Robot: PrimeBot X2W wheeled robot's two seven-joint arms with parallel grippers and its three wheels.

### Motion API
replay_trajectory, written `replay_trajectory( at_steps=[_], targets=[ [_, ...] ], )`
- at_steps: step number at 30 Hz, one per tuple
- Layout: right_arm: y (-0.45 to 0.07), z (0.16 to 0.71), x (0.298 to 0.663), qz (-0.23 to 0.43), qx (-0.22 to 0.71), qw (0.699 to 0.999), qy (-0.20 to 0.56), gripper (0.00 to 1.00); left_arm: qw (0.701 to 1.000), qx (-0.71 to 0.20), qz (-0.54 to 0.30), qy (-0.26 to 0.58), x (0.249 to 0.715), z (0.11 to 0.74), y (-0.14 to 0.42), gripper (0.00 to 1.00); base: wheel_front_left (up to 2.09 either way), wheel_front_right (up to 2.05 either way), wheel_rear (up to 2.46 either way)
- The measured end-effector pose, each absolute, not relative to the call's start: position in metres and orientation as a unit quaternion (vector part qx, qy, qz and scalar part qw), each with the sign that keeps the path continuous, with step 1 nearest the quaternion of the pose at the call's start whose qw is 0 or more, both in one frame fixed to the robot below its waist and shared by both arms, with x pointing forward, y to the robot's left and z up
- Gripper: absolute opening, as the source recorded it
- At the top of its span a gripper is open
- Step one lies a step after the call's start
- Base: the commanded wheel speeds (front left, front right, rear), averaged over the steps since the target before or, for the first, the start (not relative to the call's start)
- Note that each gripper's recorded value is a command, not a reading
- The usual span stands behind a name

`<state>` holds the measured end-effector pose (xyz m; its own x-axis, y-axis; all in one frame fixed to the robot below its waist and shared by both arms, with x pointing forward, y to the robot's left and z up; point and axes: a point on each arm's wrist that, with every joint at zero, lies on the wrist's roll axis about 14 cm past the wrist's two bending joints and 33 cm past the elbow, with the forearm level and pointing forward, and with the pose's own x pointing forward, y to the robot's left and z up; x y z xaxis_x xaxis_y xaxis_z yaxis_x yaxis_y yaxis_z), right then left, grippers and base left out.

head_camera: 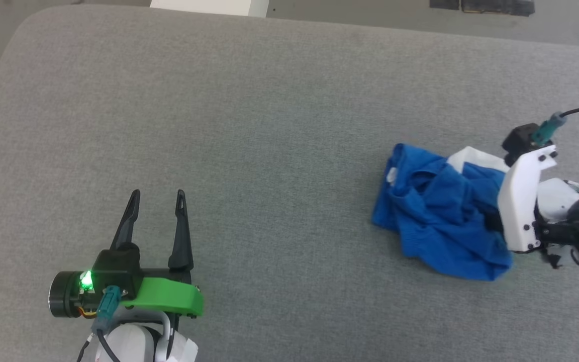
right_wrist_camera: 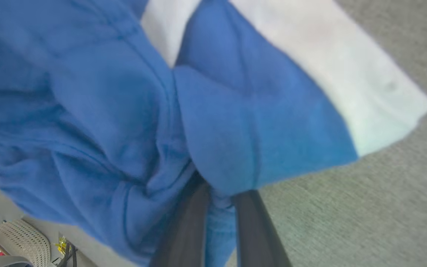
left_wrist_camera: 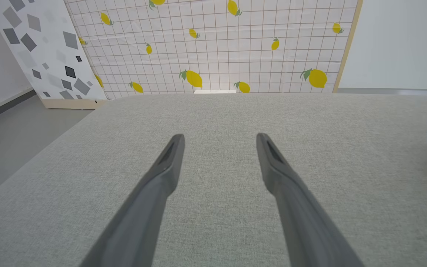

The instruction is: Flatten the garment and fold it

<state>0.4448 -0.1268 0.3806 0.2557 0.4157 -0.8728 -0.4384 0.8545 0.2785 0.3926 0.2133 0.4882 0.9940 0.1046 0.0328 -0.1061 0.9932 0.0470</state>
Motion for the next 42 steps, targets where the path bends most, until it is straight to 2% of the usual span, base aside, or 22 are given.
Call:
replay_trajectory(
  at_steps=[4,7,12,16,22,25,30,35,40,42],
  targets=[
    [-0.112,0.402,0.437,0.303,-0.008,0.802,0.516,0.0,0.999,0.02,0.044,-0.02,0.395,0.49,0.206,1.0,0.0,0.0,0.0],
    [-0.122,0.425,0.44,0.304,-0.029,0.818,0.487,0.0,0.999,0.015,0.032,-0.021,0.397,0.49,0.198,1.0,0.0,0.0,0.0],
    [-0.172,0.455,0.443,0.265,-0.081,0.844,0.459,0.0,1.0,0.007,-0.002,-0.029,0.411,0.491,0.174,1.0,0.0,0.0,0.0],
    [-0.231,0.465,0.436,0.201,-0.116,0.854,0.465,0.0,0.999,0.002,-0.038,-0.033,0.426,0.49,0.151,1.0,0.0,0.0,0.0],
    [-0.316,0.47,0.414,0.101,-0.152,0.852,0.491,0.0,0.995,-0.001,-0.085,-0.049,0.453,0.49,0.122,1.0,0.0,0.0,0.0],
    [-0.359,0.466,0.403,0.043,-0.168,0.842,0.512,0.0,0.993,0.002,-0.106,-0.048,0.466,0.483,0.11,1.0,0.0,0.0,0.0],
    [-0.402,0.452,0.401,-0.021,-0.166,0.834,0.526,0.0,0.99,0.001,-0.134,-0.04,0.484,0.464,0.096,1.0,0.0,0.0,0.0],
    [-0.434,0.439,0.416,-0.076,-0.165,0.837,0.516,0.0,0.987,0.005,-0.155,-0.035,0.499,0.444,0.084,1.0,0.0,0.0,0.0],
    [-0.468,0.425,0.42,-0.125,-0.196,0.814,0.532,0.0,0.986,0.003,-0.165,-0.028,0.509,0.426,0.08,1.0,0.0,0.0,0.0],
    [-0.476,0.419,0.422,-0.146,-0.179,0.815,0.532,0.0,0.986,0.0,-0.166,-0.028,0.512,0.421,0.079,1.0,0.0,0.0,0.0]
  ],
)
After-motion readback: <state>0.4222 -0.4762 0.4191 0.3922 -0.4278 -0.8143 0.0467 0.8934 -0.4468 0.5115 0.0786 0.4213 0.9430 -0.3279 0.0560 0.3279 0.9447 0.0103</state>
